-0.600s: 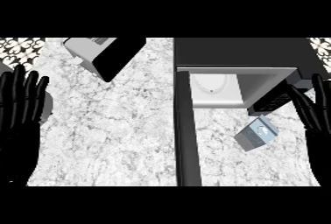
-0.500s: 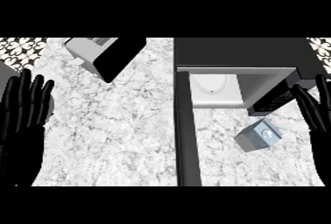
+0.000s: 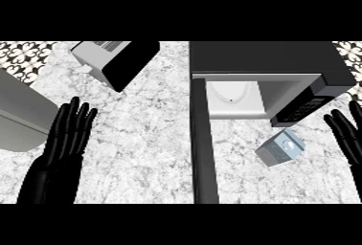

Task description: Pick up the milk, place it into the microwave and close the microwave

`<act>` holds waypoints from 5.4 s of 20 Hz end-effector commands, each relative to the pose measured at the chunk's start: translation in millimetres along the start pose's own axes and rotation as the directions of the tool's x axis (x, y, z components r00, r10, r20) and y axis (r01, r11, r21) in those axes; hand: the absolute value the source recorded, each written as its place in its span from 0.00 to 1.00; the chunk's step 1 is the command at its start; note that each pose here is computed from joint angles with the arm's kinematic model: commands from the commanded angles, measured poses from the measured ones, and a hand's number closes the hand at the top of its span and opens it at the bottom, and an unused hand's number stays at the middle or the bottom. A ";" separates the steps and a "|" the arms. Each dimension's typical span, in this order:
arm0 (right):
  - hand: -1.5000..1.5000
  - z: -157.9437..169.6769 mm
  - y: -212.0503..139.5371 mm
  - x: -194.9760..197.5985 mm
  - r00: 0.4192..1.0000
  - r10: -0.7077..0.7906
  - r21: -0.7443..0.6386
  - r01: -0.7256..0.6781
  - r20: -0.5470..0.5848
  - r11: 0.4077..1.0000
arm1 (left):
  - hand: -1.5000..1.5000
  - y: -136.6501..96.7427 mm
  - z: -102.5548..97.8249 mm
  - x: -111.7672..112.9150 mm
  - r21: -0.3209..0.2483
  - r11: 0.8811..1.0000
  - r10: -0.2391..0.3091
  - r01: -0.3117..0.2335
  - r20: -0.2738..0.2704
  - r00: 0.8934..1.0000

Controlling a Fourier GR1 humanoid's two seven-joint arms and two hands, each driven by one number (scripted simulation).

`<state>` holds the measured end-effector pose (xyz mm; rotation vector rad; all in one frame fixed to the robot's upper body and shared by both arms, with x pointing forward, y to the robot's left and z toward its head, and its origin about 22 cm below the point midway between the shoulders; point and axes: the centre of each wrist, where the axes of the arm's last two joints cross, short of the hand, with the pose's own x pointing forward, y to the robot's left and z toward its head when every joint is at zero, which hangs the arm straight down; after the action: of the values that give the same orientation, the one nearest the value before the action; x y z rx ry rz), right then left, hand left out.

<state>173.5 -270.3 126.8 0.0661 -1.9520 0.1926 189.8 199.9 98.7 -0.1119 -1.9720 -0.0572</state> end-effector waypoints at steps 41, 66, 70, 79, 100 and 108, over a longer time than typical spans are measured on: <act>0.00 49.9 -45.7 -204.9 0.972 0.159 -0.114 -0.180 -0.173 0.977 | 0.00 -52.4 96.3 -31.0 -0.005 0.993 0.118 -0.119 -0.075 0.990; 1.00 31.5 -51.3 -272.2 0.918 0.362 -0.055 -0.375 -0.160 0.926 | 0.00 11.6 95.5 -38.6 0.019 0.995 0.100 -0.099 -0.074 0.992; 1.00 46.5 -40.8 -282.5 0.940 0.306 -0.163 -0.329 -0.150 0.930 | 0.00 9.3 110.0 -34.5 0.011 0.994 0.110 -0.110 -0.072 0.991; 1.00 20.3 1.9 -284.3 0.991 0.124 -0.151 -0.131 -0.057 0.980 | 0.00 33.2 126.3 -35.2 0.017 0.995 0.098 -0.097 -0.086 0.991; 1.00 -51.5 32.2 -228.7 0.964 0.262 -0.225 -0.265 -0.043 0.938 | 0.00 44.7 115.6 -58.6 0.057 0.992 0.119 -0.113 -0.116 0.986; 1.00 -111.4 27.5 -232.4 0.893 0.427 -0.164 -0.447 -0.142 0.879 | 0.00 52.6 116.8 -57.4 0.043 0.992 0.119 -0.115 -0.096 0.988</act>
<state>341.6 -239.8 -54.7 -0.4343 -1.8839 0.2257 100.0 254.8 4.4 -0.1885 -1.8559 0.0406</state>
